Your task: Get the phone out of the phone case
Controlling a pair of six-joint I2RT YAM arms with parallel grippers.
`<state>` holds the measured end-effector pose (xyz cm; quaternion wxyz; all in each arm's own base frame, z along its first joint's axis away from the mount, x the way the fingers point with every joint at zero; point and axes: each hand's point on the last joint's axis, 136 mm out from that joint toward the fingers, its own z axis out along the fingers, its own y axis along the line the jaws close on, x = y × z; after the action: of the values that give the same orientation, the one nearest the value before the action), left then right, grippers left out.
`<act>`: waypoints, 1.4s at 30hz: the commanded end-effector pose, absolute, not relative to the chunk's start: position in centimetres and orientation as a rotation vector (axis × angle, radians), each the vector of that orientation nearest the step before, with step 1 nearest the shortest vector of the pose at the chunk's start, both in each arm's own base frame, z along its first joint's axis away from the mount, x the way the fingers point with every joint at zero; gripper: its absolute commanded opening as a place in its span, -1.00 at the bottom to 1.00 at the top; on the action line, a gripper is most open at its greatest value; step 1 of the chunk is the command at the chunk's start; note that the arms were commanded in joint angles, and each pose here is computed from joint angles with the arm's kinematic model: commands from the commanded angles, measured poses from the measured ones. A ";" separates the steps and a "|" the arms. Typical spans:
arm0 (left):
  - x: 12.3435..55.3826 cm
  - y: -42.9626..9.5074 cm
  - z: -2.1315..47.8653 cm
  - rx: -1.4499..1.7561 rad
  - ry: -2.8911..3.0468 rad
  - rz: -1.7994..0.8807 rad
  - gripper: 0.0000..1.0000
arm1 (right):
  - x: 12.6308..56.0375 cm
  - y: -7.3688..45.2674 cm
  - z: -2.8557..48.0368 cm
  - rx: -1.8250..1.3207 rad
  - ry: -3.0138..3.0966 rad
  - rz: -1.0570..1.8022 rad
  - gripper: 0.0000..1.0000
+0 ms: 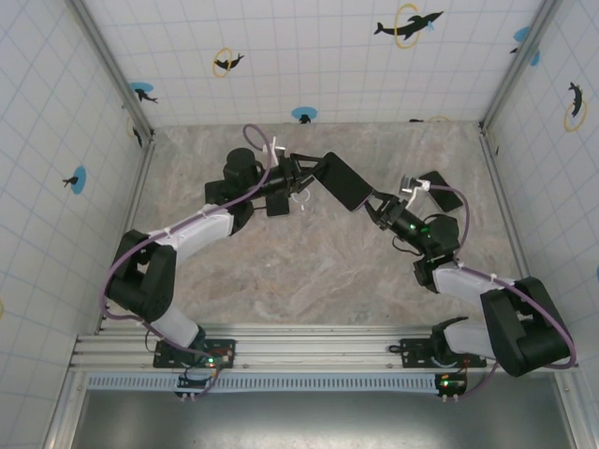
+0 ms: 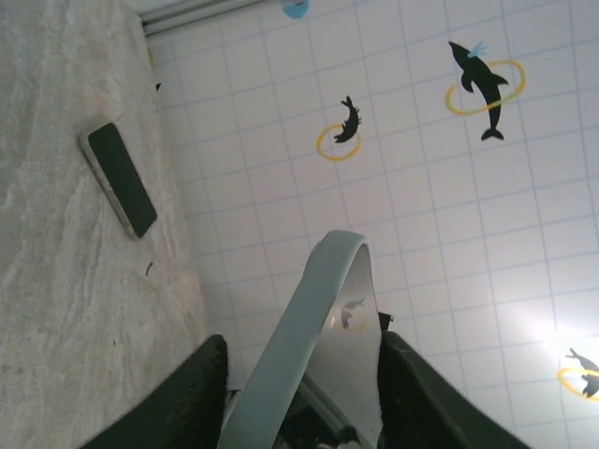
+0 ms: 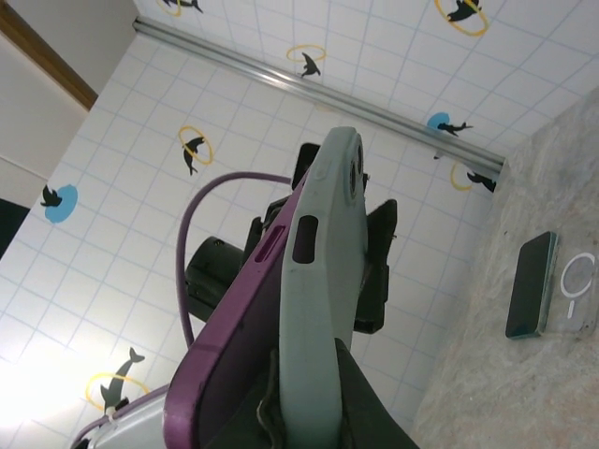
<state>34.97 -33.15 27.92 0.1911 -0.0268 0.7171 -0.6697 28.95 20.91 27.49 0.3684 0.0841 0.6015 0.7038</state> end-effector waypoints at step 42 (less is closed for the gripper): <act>27.6 -40.0 26.5 -0.725 1.939 -2.029 0.07 | 32.4 16.7 27.1 0.649 1.245 1.490 -0.90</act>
<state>27.80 -40.29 27.47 0.1249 -0.2326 0.6590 -0.7043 33.17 17.49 23.69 0.4921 0.2811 0.5755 0.5896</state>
